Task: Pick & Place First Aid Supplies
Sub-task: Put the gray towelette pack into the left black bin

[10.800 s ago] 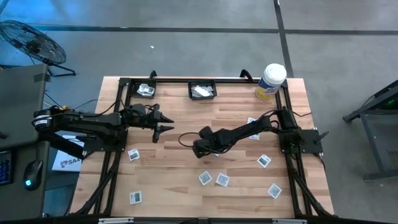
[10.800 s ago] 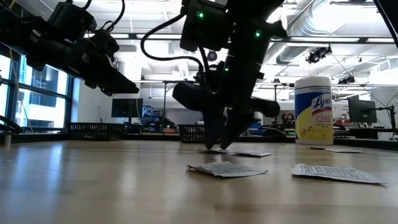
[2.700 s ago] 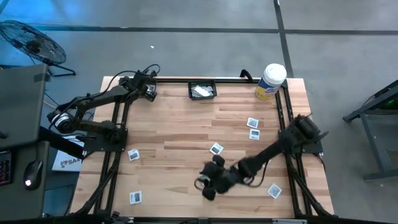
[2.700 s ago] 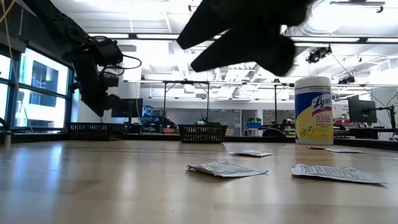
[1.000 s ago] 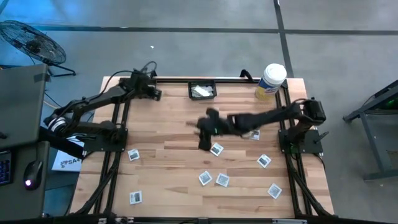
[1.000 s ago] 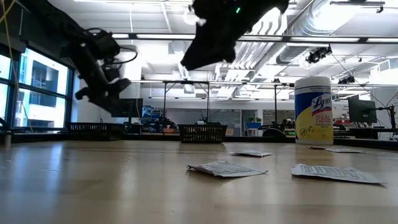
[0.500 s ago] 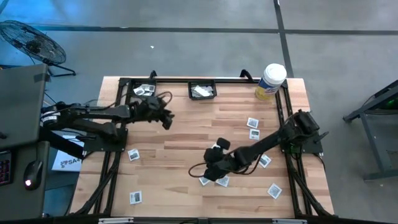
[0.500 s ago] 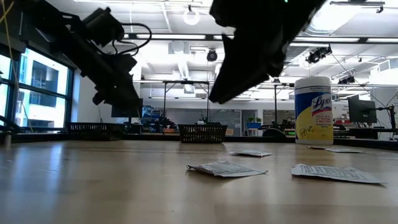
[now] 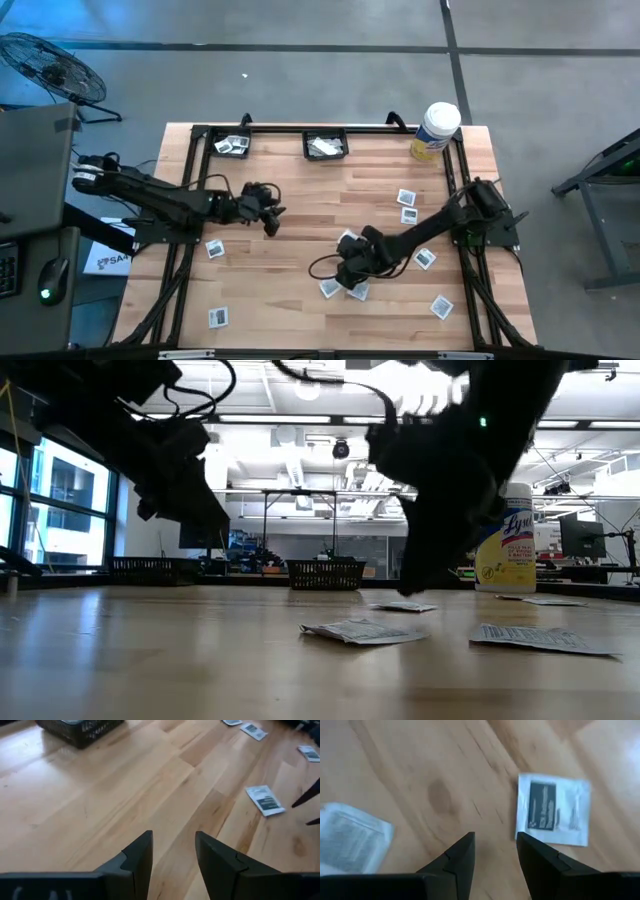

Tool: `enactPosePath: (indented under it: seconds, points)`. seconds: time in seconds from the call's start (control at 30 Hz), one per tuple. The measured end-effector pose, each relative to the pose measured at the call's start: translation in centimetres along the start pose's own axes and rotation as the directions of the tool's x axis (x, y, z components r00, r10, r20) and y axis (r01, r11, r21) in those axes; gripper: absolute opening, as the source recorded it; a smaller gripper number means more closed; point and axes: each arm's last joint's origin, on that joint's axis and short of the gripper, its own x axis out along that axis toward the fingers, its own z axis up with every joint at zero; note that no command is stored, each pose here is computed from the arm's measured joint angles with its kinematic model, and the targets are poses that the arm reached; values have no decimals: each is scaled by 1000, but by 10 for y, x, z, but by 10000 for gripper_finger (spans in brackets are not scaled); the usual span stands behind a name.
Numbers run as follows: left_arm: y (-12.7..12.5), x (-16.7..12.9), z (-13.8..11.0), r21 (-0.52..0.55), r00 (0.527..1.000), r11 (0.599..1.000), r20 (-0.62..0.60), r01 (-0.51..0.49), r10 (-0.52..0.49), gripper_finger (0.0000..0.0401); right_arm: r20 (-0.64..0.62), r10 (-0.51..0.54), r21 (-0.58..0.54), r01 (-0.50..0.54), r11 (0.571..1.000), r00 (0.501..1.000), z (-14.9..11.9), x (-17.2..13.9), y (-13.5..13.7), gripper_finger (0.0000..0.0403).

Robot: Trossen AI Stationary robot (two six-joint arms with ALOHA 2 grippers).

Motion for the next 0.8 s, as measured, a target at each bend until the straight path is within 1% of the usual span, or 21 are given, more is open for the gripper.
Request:
enactPosePath:
  seconds: [0.07, 0.13, 0.2, 0.53, 0.67, 0.8]
  points:
    - [-1, -1, -1, 8, 1000, 1000, 7, -9, 9, 144, -6, -5, 18, 5, 1000, 1000, -5, 8, -6, 139]
    - [-1, -1, 0, 10, 1000, 1000, 11, -14, 14, 144, 27, -34, 30, 33, 999, 999, -5, 11, -10, 139]
    - [0, -1, -1, 11, 1000, 1000, 11, -16, 16, 144, 44, -42, 36, 40, 999, 998, -4, 14, -13, 139]
    - [1, -1, 0, 49, 998, 998, 31, -50, 49, 144, 34, -49, -45, 51, 998, 998, 3, 17, -19, 139]
    - [1, -1, 0, 69, 998, 996, 38, -61, 58, 144, 41, -41, -87, 44, 995, 998, 10, 15, -18, 139]
    - [1, -1, 1, 91, 997, 994, 44, -62, 58, 144, -4, -51, -102, 50, 994, 999, 11, 21, -28, 139]
